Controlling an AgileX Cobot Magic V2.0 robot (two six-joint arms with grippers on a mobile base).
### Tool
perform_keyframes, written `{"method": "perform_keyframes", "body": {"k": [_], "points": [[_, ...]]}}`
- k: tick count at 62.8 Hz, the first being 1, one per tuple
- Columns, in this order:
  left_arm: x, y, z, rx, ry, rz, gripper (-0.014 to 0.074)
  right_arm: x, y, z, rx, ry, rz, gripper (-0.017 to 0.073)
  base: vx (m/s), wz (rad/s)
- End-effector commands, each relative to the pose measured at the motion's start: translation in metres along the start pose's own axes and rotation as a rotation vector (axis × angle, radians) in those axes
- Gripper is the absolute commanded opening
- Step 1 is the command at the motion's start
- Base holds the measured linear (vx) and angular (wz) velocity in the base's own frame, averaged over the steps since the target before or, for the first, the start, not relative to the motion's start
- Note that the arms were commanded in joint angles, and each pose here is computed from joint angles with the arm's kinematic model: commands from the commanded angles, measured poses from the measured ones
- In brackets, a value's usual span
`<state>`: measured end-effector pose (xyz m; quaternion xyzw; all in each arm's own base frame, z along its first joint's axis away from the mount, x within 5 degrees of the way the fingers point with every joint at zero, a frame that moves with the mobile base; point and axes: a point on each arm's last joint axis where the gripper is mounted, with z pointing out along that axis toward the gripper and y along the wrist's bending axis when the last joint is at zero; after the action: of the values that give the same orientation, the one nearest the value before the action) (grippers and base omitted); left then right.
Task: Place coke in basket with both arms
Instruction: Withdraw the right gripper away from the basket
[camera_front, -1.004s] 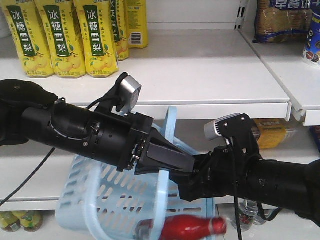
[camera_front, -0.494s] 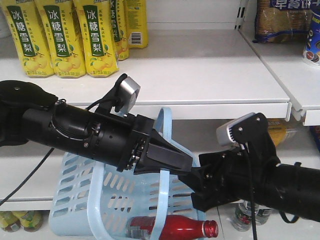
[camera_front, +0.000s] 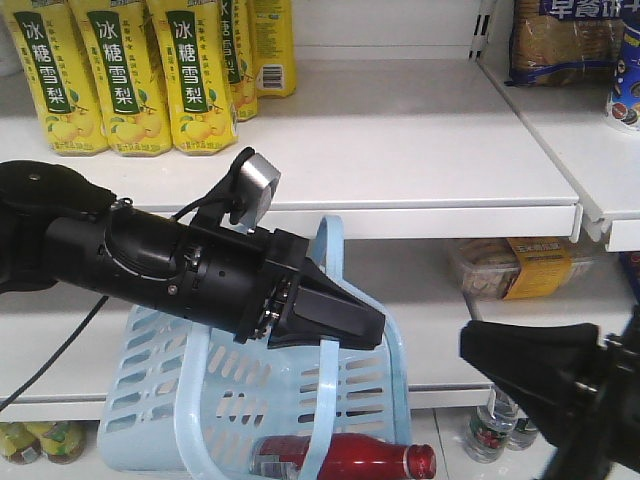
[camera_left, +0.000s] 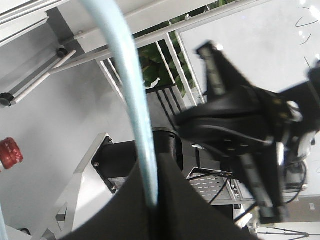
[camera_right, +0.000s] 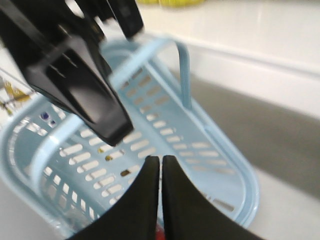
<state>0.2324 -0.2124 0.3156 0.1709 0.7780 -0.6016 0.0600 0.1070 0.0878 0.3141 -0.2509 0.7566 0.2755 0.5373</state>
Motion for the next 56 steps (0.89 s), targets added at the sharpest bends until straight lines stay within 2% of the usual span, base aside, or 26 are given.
{"method": "perform_keyframes", "body": {"k": [1,9,16,17,25,29,33,38,44,50,56], "points": [[-0.005,-0.033,-0.010,0.126,-0.078,0.046,-0.0006,-0.011,0.003,-0.022,0.037,-0.078,-0.044,-0.0004,0.00,0.00],[-0.005,-0.033,-0.010,0.126,-0.078,0.046,-0.0006,-0.005,0.002,-0.038,0.097,-0.050,-0.074,-0.0004,0.00,0.00],[-0.005,-0.033,-0.010,0.126,-0.078,0.046,-0.0006,0.002,-0.005,-0.047,0.199,0.013,-0.066,-0.0004,0.00,0.00],[-0.005,-0.033,-0.010,0.126,-0.078,0.046,-0.0006,0.004,-0.007,-0.048,0.221,0.029,-0.078,-0.0004,0.00,0.00],[-0.005,-0.033,-0.010,0.126,-0.078,0.046,-0.0006,0.013,-0.018,-0.053,0.341,0.108,-0.033,-0.0004,0.00,0.00],[-0.005,-0.033,-0.010,0.126,-0.078,0.046,-0.0006,0.022,-0.022,-0.053,0.386,0.116,-0.034,-0.0004,0.00,0.00],[-0.005,-0.033,-0.010,0.126,-0.078,0.046,-0.0006,0.036,-0.026,-0.050,0.403,0.114,-0.025,-0.0004,0.00,0.00],[-0.005,-0.033,-0.010,0.126,-0.078,0.046,-0.0006,0.058,-0.028,-0.045,0.400,0.101,0.015,-0.0004,0.00,0.00],[-0.005,-0.033,-0.010,0.126,-0.078,0.046,-0.0006,0.056,-0.025,-0.047,0.367,-0.012,0.055,-0.0004,0.00,0.00],[-0.005,-0.033,-0.010,0.125,-0.079,0.046,-0.0006,0.053,-0.025,-0.051,0.374,-0.045,0.017,-0.0004,0.00,0.00],[-0.005,-0.033,-0.010,0.125,-0.079,0.046,-0.0006,0.053,-0.025,-0.051,0.374,-0.045,0.019,-0.0004,0.00,0.00]]}}
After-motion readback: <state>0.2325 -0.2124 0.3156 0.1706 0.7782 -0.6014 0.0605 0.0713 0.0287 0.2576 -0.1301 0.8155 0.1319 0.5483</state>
